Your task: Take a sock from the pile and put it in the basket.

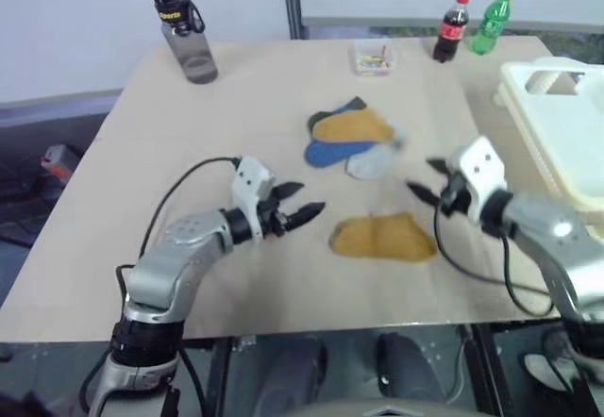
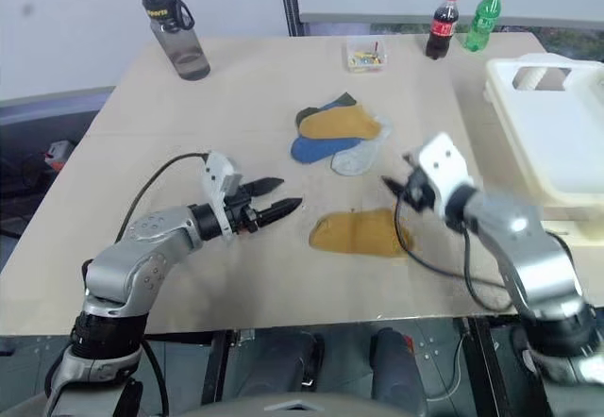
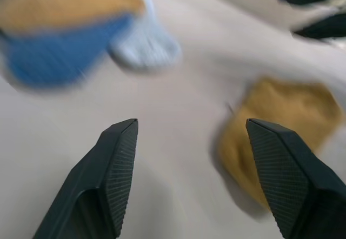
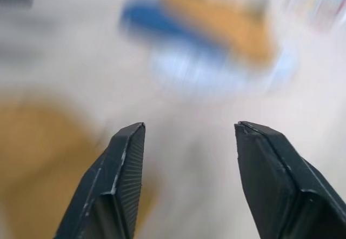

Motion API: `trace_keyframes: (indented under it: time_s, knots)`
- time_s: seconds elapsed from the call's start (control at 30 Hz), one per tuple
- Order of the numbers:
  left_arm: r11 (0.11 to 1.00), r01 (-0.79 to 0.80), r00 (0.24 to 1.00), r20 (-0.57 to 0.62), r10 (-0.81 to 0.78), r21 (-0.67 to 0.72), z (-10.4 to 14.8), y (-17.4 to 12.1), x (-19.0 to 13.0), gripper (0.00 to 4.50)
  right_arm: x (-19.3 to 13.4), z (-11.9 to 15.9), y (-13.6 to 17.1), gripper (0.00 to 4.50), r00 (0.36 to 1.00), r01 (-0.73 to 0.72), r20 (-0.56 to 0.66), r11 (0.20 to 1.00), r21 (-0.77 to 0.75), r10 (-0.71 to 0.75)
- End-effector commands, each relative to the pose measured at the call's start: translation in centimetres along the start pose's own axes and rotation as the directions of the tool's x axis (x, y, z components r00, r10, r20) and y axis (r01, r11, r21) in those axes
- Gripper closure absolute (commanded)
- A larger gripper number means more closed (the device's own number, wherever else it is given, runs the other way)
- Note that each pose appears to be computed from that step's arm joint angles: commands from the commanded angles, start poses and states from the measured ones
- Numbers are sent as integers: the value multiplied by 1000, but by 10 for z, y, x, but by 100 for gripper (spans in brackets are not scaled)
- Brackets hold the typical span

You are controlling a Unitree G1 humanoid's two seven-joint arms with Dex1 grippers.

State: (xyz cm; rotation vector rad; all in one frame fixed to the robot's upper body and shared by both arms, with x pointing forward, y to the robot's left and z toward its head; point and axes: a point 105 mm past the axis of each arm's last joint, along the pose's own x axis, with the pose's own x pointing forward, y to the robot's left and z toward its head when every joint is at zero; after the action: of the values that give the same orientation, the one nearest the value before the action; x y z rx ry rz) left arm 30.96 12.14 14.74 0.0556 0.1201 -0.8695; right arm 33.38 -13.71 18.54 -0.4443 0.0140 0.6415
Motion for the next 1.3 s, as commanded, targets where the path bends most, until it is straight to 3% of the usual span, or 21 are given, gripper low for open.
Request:
trace_keyframes:
  time_s: [0.03, 0.17, 0.33, 0.8, 0.87, 1.0, 1.3]
  knots:
    - [997, -63, 996, 65, 60, 49, 15, 12, -4, 101, 34, -5, -19, 171, 999, 45, 18, 998, -46, -44]
    - [991, -119, 989, 89, 114, 53, 21, 18, -8, 101, 89, -10, -34, 171, 998, 62, 10, 988, -143, -61]
    - [985, -170, 980, 107, 165, 40, 22, 14, -16, 101, 123, -25, -31, 171, 997, 55, -41, 969, -241, -67]
    - [973, -228, 968, 111, 224, 27, 19, 11, -30, 101, 141, -24, -23, 171, 994, 102, -17, 954, -280, -111]
    - [974, -226, 968, 115, 222, 23, 20, 10, -31, 95, 142, -25, -21, 248, 994, 102, -16, 954, -283, -111]
    - [974, -225, 968, 119, 221, 24, 21, 9, -34, 95, 144, -25, -17, 443, 993, 112, -12, 949, -294, -121]
    - [972, -235, 966, 115, 231, 27, 19, 9, -37, 95, 150, -23, -9, 448, 991, 130, -1, 946, -296, -137]
